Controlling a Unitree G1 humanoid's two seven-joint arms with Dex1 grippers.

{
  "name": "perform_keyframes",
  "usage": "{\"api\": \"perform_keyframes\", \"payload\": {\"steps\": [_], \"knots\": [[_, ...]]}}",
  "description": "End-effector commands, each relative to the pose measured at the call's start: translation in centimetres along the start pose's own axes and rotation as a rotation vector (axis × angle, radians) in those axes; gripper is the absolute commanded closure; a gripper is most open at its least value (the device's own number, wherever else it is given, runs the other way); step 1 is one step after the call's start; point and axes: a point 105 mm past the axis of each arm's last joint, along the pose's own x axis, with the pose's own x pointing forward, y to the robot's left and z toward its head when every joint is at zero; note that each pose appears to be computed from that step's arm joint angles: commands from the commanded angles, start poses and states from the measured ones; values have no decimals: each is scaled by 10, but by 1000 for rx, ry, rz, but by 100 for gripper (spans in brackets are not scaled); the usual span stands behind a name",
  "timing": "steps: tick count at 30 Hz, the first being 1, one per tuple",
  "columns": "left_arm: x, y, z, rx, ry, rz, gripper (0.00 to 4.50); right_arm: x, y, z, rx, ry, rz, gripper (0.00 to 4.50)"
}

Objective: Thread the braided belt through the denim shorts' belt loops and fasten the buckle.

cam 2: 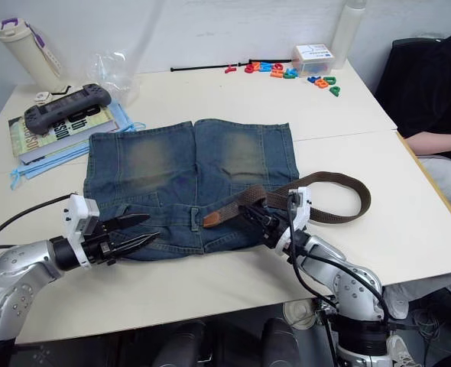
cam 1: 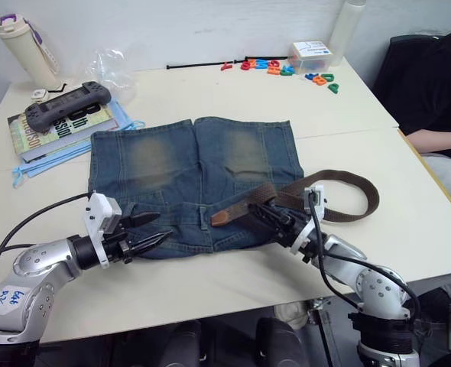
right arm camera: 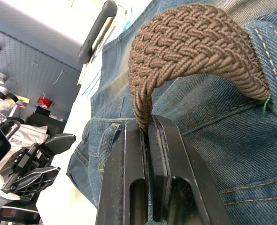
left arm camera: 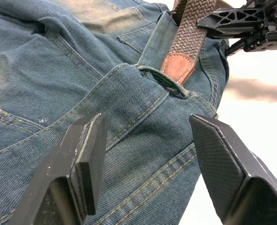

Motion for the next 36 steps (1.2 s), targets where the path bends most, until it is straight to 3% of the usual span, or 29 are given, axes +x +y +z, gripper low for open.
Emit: {"api": "perform_keyframes", "payload": {"steps": [1,20,32,36], "knots": [[-2,3,6,37,-11,10,140,5,16,-4,-13,4,50,450],[0,0,6,36,-16,5,140,36,23,-13,24,-45,1,450],[0,-1,6,37,-14,-3,140,35,17,-13,29,-87,-39,450],[1,-1,6,36,-14,-3,140,38,18,-28,72,-48,-43,450]]}}
